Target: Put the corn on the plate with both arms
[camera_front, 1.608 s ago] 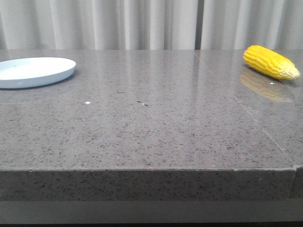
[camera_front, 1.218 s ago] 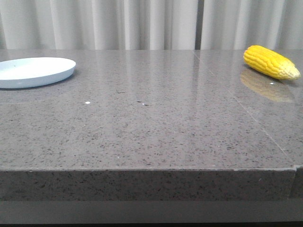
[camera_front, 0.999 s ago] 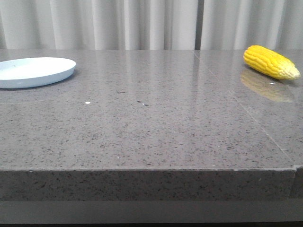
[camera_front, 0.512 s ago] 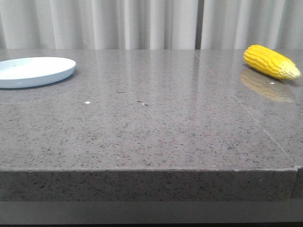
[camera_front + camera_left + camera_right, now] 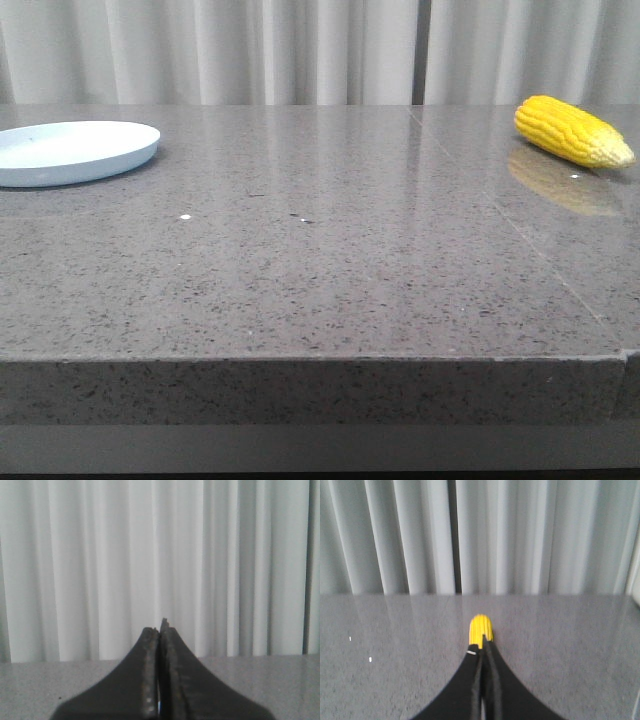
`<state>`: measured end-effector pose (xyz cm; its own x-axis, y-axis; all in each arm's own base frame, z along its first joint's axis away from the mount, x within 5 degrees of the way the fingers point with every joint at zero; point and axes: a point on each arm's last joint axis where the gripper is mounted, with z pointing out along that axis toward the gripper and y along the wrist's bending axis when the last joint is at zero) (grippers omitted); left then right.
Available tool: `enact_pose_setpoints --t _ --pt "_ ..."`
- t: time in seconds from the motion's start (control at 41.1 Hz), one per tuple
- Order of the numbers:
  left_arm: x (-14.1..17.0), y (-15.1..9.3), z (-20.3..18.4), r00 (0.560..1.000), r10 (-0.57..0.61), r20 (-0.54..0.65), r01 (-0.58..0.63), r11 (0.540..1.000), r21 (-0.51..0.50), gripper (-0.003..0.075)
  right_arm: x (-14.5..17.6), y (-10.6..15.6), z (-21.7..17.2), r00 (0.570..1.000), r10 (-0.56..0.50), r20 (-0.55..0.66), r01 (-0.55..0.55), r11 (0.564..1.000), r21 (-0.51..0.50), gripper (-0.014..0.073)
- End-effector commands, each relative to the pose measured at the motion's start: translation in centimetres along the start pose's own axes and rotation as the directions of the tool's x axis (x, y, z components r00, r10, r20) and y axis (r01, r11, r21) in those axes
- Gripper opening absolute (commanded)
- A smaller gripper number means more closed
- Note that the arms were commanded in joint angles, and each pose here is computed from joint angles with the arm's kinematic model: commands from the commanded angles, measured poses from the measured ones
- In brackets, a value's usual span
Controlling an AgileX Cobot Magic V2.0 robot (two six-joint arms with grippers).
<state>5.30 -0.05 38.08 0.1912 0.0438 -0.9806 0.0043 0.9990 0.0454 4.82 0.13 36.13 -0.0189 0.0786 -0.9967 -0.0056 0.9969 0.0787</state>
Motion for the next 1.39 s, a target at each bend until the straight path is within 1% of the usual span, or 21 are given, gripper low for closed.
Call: enact_pose_setpoints --t 0.0,0.122,0.219,0.341,0.414,0.633,0.682,0.731,0.804,0.853,0.877,0.901,0.926,0.95,0.974,0.999,1.023,1.072,1.121,1.267,1.364 --pt "-1.5 0.1 1.4 0.999 -0.011 -0.046 0.011 1.000 -0.002 -0.0020 -1.7 0.0 1.2 1.000 -0.011 -0.025 0.012 1.000 0.012 -0.0087" --pt "-0.3 0.0 3.1 0.980 -0.010 -0.197 0.011 1.000 0.001 -0.0020 -1.1 -0.1 3.2 0.989 -0.008 -0.147 0.011 1.000 0.019 -0.0087" --pt "1.1 0.0 4.1 0.945 -0.009 -0.326 0.011 1.000 0.003 -0.0020 -0.4 -0.1 4.6 0.975 -0.005 -0.221 0.011 1.000 0.023 -0.0087" --pt "2.3 0.0 4.8 0.903 -0.008 -0.429 0.011 1.000 0.005 -0.0020 0.2 -0.2 6.0 0.960 -0.003 -0.281 0.011 1.000 0.027 -0.0087" --pt "2.8 -0.1 5.1 0.886 -0.007 -0.464 0.011 1.000 0.006 -0.0020 0.5 -0.3 6.6 0.952 -0.001 -0.307 0.011 1.000 0.029 -0.0087" --pt "3.6 -0.1 6.1 0.858 -0.006 -0.514 0.011 1.000 0.008 -0.0020 1.1 -0.4 7.9 0.933 -0.003 -0.359 0.015 0.999 0.032 -0.0083" --pt "3.7 -0.1 6.2 0.856 -0.006 -0.518 0.011 1.000 0.008 -0.0020 1.2 -0.4 8.0 0.931 -0.016 -0.364 0.027 0.999 0.027 -0.0070" --pt "3.8 -0.1 6.3 0.852 -0.005 -0.523 0.011 1.000 0.008 -0.0018 1.2 -0.4 8.1 0.930 -0.025 -0.367 0.036 0.999 0.024 -0.0014" --pt "3.8 -0.1 6.4 0.851 -0.005 -0.525 0.011 1.000 0.008 0.0008 1.2 -0.4 8.1 0.929 -0.031 -0.368 0.042 0.999 0.021 0.0119" --pt "3.8 -0.1 6.4 0.851 -0.005 -0.525 0.011 1.000 0.008 0.0074 1.2 -0.4 8.1 0.929 -0.031 -0.368 0.042 0.999 0.021 0.0264" --pt "3.8 -0.1 6.4 0.851 -0.005 -0.525 0.011 1.000 0.008 0.0119 1.2 -0.4 8.1 0.929 -0.031 -0.368 0.042 0.999 0.021 0.0340" --pt "3.8 -0.1 6.4 0.851 -0.005 -0.525 0.011 1.000 0.008 0.0158 1.2 -0.4 8.1 0.929 -0.031 -0.368 0.042 0.999 0.021 0.0393" --pt "3.8 -0.1 6.4 0.851 -0.005 -0.525 0.011 1.000 0.008 0.0213 1.2 -0.4 8.1 0.929 -0.031 -0.368 0.042 0.999 0.021 0.0457" --pt "3.8 -0.1 6.4 0.851 -0.005 -0.525 0.011 1.000 0.008 0.0269 1.2 -0.4 8.1 0.929 -0.031 -0.368 0.042 0.999 0.021 0.0497" --pt "3.8 -0.1 6.4 0.852 -0.005 -0.524 0.011 1.000 0.008 0.0298 1.2 -0.4 8.1 0.929 -0.031 -0.368 0.042 0.999 0.021 0.0531" --pt "3.8 -0.1 6.4 0.852 -0.005 -0.524 0.011 1.000 0.008 0.0351 1.2 -0.4 8.1 0.929 -0.031 -0.368 0.042 0.999 0.021 0.0565" --pt "3.8 -0.1 6.4 0.852 -0.005 -0.524 0.011 1.000 0.008 0.0399 1.2 -0.4 8.1 0.929 -0.031 -0.368 0.042 0.999 0.021 0.0583" --pt "3.8 -0.1 6.4 0.851 -0.005 -0.526 0.011 1.000 0.008 0.0466 1.2 -0.4 8.1 0.930 -0.031 -0.366 0.042 0.999 0.021 0.0604" --pt "3.9 -0.1 6.4 0.847 -0.005 -0.532 0.011 1.000 0.008 0.0501 1.2 -0.4 8.1 0.930 -0.031 -0.366 0.042 0.999 0.021 0.0606" --pt "4.1 -0.1 6.8 0.821 -0.004 -0.570 0.012 1.000 0.009 0.0514 1.2 -0.4 8.1 0.930 -0.031 -0.367 0.042 0.999 0.021 0.0606" --pt "4.0 0.0 8.1 0.787 0.007 -0.617 -0.001 1.000 0.011 0.0514 1.2 -0.4 8.1 0.930 -0.031 -0.367 0.042 0.999 0.021 0.0606"
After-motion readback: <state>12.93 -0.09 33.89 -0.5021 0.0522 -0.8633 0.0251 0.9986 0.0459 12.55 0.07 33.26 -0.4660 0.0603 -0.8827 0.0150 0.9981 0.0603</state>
